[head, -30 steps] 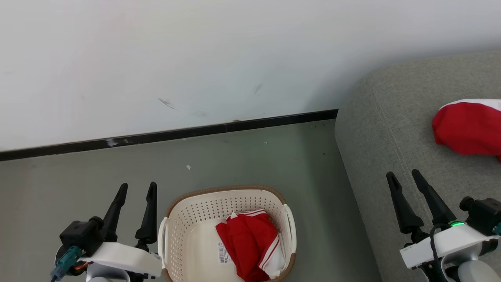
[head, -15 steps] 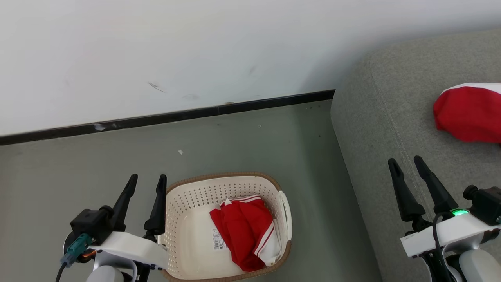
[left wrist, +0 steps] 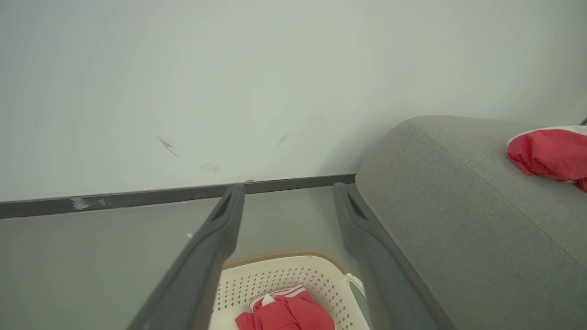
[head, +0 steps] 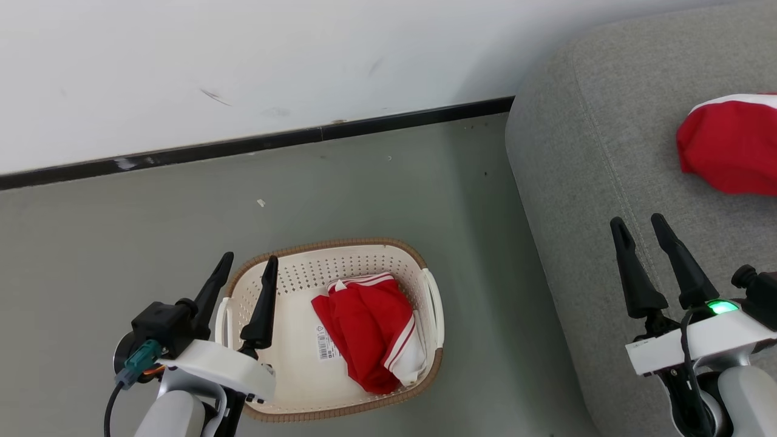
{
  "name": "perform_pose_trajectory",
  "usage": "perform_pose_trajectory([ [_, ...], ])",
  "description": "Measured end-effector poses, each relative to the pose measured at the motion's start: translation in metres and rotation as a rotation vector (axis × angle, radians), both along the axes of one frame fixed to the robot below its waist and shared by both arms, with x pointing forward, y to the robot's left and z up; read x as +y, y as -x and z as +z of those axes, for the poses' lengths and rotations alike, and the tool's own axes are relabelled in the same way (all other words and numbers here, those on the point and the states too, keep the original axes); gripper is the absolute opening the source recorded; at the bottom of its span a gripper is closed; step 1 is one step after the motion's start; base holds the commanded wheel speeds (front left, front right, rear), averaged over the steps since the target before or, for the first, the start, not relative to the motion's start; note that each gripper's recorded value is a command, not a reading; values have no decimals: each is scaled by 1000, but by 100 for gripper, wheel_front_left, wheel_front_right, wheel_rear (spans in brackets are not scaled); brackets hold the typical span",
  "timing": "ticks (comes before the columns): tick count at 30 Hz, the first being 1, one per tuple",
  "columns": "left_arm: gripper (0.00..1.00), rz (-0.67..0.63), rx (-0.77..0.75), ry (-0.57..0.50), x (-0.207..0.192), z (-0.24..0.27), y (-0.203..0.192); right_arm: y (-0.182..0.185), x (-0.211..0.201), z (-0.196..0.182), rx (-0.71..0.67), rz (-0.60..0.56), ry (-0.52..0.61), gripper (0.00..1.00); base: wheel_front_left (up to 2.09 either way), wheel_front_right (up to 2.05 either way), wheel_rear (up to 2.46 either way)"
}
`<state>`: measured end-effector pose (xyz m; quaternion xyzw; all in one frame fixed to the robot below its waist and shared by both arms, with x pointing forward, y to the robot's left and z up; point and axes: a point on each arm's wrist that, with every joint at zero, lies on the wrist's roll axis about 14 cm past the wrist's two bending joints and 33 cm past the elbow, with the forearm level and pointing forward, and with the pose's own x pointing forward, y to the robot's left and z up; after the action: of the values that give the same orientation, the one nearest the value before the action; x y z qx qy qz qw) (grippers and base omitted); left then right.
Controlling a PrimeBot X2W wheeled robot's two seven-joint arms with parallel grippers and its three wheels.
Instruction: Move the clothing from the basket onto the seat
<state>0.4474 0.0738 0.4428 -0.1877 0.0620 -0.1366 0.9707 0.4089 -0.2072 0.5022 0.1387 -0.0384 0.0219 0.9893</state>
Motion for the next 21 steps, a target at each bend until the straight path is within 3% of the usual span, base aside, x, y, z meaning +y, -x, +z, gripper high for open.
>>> perform_pose_trajectory([
  [21,100,-143,142,-19,-45,-66,-27,-31,-10,-18,20,-41,-18,100,0,0,0],
])
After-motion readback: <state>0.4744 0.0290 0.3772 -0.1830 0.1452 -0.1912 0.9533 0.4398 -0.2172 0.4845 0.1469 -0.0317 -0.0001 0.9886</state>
